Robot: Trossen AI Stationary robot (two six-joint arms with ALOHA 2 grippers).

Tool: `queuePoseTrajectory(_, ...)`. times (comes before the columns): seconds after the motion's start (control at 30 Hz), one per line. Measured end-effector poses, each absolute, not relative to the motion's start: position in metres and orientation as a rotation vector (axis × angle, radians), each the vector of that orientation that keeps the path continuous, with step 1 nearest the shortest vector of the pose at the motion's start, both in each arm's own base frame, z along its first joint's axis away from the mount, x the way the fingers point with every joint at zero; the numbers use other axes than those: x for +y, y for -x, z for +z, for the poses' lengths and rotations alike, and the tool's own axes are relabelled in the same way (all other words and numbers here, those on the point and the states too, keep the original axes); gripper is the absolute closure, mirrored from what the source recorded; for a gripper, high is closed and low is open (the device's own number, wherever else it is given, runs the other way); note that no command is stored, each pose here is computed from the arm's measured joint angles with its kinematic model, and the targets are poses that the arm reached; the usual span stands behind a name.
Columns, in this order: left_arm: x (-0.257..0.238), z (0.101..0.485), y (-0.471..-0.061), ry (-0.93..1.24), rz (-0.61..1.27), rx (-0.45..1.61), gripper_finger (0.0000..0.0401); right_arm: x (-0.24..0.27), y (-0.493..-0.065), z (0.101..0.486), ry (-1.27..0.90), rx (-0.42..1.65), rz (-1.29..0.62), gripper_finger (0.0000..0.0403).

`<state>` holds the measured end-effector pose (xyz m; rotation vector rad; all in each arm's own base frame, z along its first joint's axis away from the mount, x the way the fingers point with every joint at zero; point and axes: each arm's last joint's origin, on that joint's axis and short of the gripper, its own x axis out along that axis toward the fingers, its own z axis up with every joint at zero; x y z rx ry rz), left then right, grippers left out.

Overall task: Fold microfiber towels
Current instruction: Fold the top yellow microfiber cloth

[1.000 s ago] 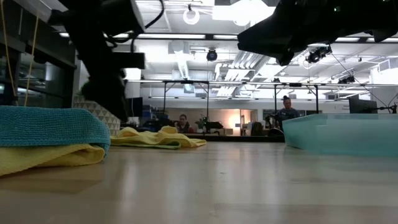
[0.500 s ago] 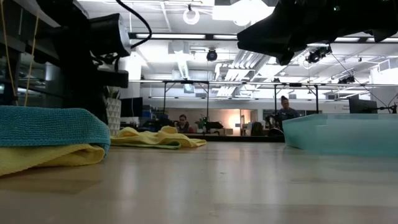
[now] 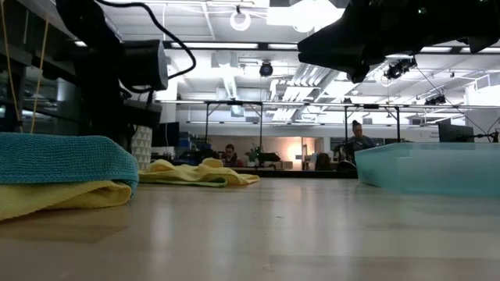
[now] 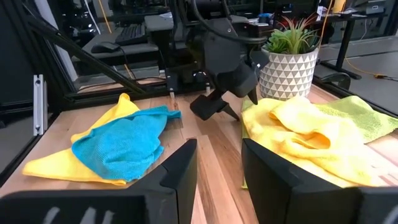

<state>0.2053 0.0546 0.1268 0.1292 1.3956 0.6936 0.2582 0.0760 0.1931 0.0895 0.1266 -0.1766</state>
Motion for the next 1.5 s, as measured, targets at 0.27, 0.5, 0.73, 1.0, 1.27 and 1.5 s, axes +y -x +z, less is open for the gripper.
queuePoseTrajectory(0.27,0.053,0.127,-0.207,-0.186,0.733,1.381,0.0213,0.076,-0.258,0.192,-0.086,0.134,-0.178,0.0284)
queuePoseTrajectory(0.5,0.052,0.138,-0.203,-0.172,0.709,1.354,0.0261,0.076,-0.258,0.192,-0.085,0.137,-0.178,0.0284)
queuePoseTrajectory(0.73,0.051,0.142,-0.202,-0.153,0.669,1.346,0.0265,0.076,-0.258,0.192,-0.086,0.14,-0.179,0.0284)
queuePoseTrajectory(1.0,0.055,0.135,-0.202,-0.138,0.657,1.39,0.0265,0.076,-0.258,0.192,-0.086,0.14,-0.179,0.0284)
queuePoseTrajectory(1.27,0.057,0.136,-0.205,-0.178,0.683,1.355,0.0268,0.076,-0.258,0.192,-0.086,0.14,-0.179,0.0284)
queuePoseTrajectory(1.5,0.058,0.138,-0.206,-0.189,0.661,1.369,0.0367,0.076,-0.258,0.192,-0.086,0.141,-0.179,0.0284)
